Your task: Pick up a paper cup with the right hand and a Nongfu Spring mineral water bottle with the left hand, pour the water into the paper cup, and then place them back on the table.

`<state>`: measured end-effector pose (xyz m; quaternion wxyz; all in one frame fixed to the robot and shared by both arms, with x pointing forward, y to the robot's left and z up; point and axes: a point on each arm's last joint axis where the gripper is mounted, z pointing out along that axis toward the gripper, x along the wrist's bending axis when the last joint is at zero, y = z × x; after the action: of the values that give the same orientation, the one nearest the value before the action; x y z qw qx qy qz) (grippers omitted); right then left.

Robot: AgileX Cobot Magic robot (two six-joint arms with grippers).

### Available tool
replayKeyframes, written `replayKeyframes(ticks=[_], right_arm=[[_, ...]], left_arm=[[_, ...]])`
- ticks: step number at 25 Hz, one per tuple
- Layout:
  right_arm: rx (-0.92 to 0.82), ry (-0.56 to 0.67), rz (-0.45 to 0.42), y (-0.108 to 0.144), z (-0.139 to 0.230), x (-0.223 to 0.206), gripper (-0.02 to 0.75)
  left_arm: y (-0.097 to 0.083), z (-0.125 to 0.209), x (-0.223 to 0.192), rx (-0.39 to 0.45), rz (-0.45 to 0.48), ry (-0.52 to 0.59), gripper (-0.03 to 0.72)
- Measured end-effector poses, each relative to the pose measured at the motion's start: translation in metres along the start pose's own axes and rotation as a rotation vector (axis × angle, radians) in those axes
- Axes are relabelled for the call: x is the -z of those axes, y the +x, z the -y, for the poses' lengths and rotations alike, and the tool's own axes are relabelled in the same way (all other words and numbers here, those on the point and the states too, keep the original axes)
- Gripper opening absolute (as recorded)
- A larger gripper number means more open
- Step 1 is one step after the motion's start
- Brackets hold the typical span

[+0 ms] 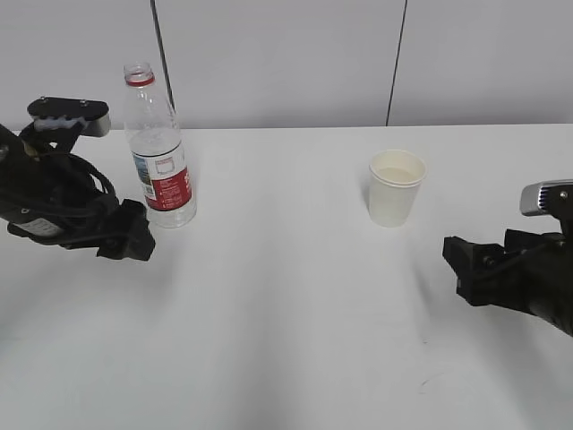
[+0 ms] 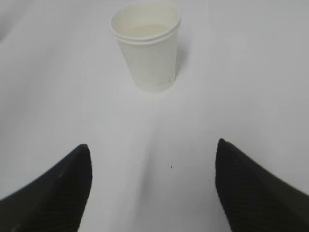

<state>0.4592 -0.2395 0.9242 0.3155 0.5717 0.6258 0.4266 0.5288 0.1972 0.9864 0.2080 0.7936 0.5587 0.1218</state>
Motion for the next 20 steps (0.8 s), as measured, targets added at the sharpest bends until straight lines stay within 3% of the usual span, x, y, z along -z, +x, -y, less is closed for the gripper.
replayKeyframes(ticks=[5, 15, 20], right_arm=[[-0.033, 0.169, -0.017, 0.005, -0.011, 0.009, 0.588], [-0.031, 0.589, -0.066, 0.024, -0.072, 0.021, 0.587], [-0.032, 0.692, -0.078, 0.031, -0.105, 0.032, 0.587]], left_arm=[[0.005, -0.005, 0.015, -0.010, -0.056, 0.146, 0.593], [0.008, -0.004, 0.038, -0.012, -0.103, 0.349, 0.593], [0.009, 0.001, 0.040, 0.003, -0.118, 0.412, 0.593]])
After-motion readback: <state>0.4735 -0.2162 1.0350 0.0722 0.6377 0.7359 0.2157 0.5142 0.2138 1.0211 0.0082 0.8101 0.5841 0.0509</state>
